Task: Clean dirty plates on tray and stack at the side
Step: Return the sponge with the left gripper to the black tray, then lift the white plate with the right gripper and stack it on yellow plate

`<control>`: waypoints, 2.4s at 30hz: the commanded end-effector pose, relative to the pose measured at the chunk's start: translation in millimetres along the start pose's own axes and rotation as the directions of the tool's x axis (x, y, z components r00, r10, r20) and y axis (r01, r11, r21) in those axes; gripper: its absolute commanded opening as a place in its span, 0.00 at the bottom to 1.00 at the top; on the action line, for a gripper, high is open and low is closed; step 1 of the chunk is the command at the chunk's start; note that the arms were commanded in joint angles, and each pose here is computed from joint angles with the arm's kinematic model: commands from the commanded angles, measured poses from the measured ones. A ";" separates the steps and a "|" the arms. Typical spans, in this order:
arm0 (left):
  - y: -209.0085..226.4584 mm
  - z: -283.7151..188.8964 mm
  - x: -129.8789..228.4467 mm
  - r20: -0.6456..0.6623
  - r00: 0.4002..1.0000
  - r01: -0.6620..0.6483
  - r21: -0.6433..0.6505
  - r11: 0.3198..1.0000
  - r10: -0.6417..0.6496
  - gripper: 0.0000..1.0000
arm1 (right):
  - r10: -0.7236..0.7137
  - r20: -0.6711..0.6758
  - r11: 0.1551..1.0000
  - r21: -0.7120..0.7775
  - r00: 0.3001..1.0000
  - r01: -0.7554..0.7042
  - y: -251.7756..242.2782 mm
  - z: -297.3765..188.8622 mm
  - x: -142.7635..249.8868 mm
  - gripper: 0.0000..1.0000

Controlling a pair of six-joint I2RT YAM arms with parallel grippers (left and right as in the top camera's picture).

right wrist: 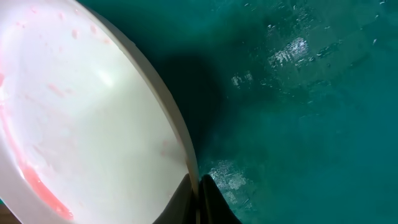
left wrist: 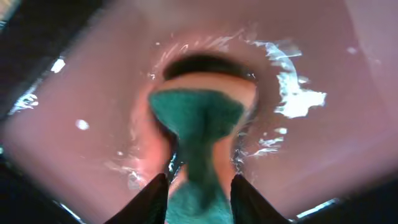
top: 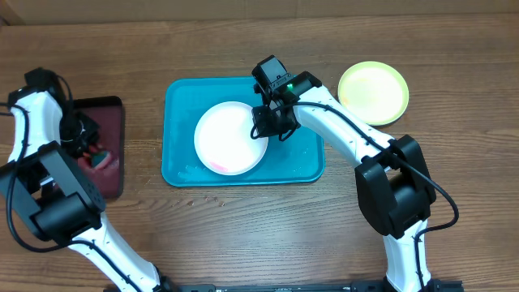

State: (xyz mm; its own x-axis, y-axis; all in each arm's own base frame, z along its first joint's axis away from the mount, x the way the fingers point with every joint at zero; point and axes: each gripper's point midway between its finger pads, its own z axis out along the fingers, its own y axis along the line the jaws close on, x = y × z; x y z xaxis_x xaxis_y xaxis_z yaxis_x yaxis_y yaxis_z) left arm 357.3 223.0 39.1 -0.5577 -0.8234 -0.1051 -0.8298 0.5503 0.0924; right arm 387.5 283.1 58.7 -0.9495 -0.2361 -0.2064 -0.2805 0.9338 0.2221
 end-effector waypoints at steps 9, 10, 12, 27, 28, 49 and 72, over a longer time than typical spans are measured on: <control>-23.0 -60.3 -15.9 0.004 1.000 0.002 0.207 0.978 -0.003 0.39 | -0.076 0.109 0.987 0.153 0.991 0.059 -14.6 -32.7 -32.8 0.04; -29.6 -70.6 -18.0 0.016 1.000 -0.019 0.249 0.968 0.015 0.40 | -0.082 0.125 0.980 0.191 0.989 0.057 -18.0 -40.2 -37.2 0.04; -40.7 -89.3 -21.7 0.041 0.999 -0.043 0.322 0.946 0.032 0.40 | -0.117 0.159 0.960 0.273 0.980 0.071 -21.6 -57.4 -46.8 0.04; -45.3 -91.9 -18.1 0.038 0.999 -0.046 0.341 0.939 0.036 1.00 | -0.577 0.071 0.288 0.950 0.814 0.121 -20.9 -199.5 -93.6 0.04; -45.3 -91.9 -18.1 0.038 0.999 -0.046 0.341 0.939 0.036 1.00 | -0.591 0.043 0.247 0.960 0.805 0.130 -17.2 -204.3 -94.3 0.04; -45.3 -91.9 -18.1 0.038 0.999 -0.046 0.341 0.939 0.036 1.00 | -0.548 0.181 0.694 0.643 0.817 0.323 20.5 -118.8 -81.6 0.04; -45.3 -91.8 -18.0 0.038 0.999 -0.046 0.340 0.939 0.036 1.00 | 0.528 0.190 0.847 -0.048 0.828 -0.530 -312.3 -130.6 -21.5 0.04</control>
State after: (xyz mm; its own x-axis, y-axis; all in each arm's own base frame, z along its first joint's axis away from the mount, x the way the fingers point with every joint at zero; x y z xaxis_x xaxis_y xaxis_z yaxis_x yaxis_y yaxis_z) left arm 407.1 201.0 121.4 -0.5756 -0.8078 -0.1271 -0.7744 0.5884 -0.2326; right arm 483.6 -55.9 112.5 -0.9080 0.3261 -0.2630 0.2793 0.9391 0.2001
